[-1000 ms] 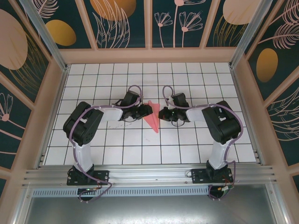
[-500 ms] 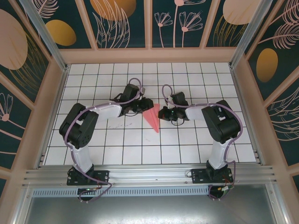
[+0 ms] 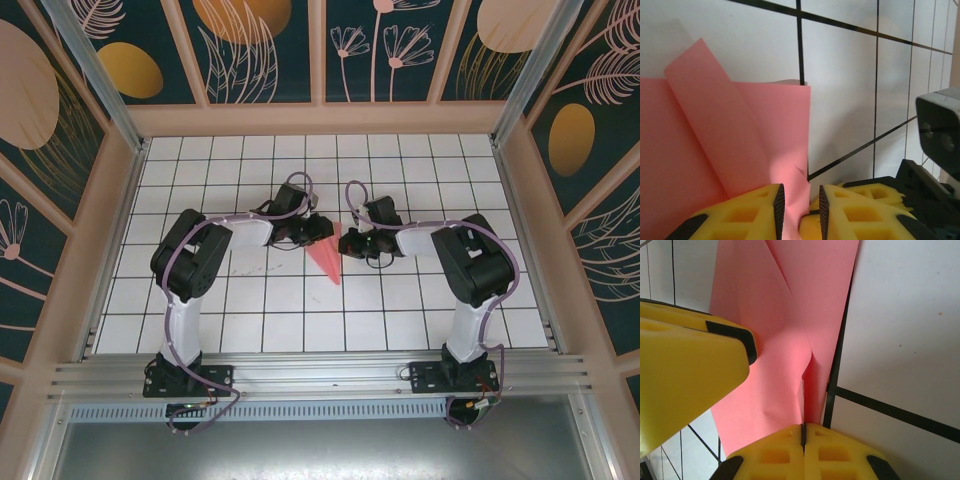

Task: Fold a paper plane with a square sheet of paper (fold left side to right side)
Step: Fourth fold the wing at the center of the table.

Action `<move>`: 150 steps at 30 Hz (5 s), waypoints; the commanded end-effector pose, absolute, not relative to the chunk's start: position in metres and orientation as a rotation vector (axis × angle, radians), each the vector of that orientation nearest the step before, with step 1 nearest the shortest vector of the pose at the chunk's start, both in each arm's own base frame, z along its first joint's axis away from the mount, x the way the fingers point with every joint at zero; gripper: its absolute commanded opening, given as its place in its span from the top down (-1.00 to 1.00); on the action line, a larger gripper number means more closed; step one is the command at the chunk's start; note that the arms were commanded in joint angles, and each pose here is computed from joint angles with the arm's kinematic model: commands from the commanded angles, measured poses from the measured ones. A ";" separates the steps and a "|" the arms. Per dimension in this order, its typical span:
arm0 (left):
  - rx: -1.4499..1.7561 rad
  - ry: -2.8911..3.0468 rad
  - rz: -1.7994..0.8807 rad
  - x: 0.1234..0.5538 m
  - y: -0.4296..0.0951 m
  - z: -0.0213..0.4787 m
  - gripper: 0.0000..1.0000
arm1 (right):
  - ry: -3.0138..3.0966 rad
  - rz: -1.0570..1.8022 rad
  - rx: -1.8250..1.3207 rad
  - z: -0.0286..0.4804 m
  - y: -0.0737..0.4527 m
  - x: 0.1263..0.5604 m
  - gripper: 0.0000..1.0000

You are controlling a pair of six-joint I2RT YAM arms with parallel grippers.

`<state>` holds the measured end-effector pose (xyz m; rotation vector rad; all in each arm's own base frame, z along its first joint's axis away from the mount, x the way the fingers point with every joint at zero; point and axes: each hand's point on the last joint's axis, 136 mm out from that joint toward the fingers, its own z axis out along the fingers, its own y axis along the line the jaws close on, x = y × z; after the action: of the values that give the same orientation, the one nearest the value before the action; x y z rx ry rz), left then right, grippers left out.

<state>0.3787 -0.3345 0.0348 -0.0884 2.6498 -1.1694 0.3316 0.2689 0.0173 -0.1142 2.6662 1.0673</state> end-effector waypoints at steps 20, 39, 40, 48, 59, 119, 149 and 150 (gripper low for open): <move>-0.101 2.778 -0.983 0.364 -0.313 -0.013 0.42 | 2.735 0.967 -0.152 -0.004 0.267 0.323 1.00; -0.147 2.825 -0.913 0.350 -0.297 -0.035 0.45 | 2.526 1.185 -0.230 0.090 0.279 0.306 0.78; -0.142 2.823 -0.911 0.350 -0.297 -0.034 0.45 | 2.532 1.237 -0.245 0.090 0.286 0.299 0.83; -0.142 2.818 -0.909 0.351 -0.297 -0.032 0.45 | 2.573 1.331 -0.229 0.072 0.304 0.294 1.00; -0.139 2.817 -0.902 0.351 -0.297 -0.030 0.46 | 2.681 1.220 -0.226 0.047 0.298 0.298 1.00; -0.136 2.825 -0.875 0.354 -0.296 -0.034 0.47 | 2.851 1.058 -0.294 0.016 0.290 0.266 1.00; -0.143 2.830 -0.854 0.354 -0.294 -0.037 0.47 | 2.945 0.981 -0.292 -0.004 0.275 0.244 1.00; -0.144 2.829 -0.854 0.354 -0.294 -0.037 0.47 | 2.947 0.986 -0.292 -0.004 0.275 0.242 1.00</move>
<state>0.3778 -0.3257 0.0198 -0.0707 2.6444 -1.0782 0.2706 0.2897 0.0178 -0.3018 2.8169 1.0412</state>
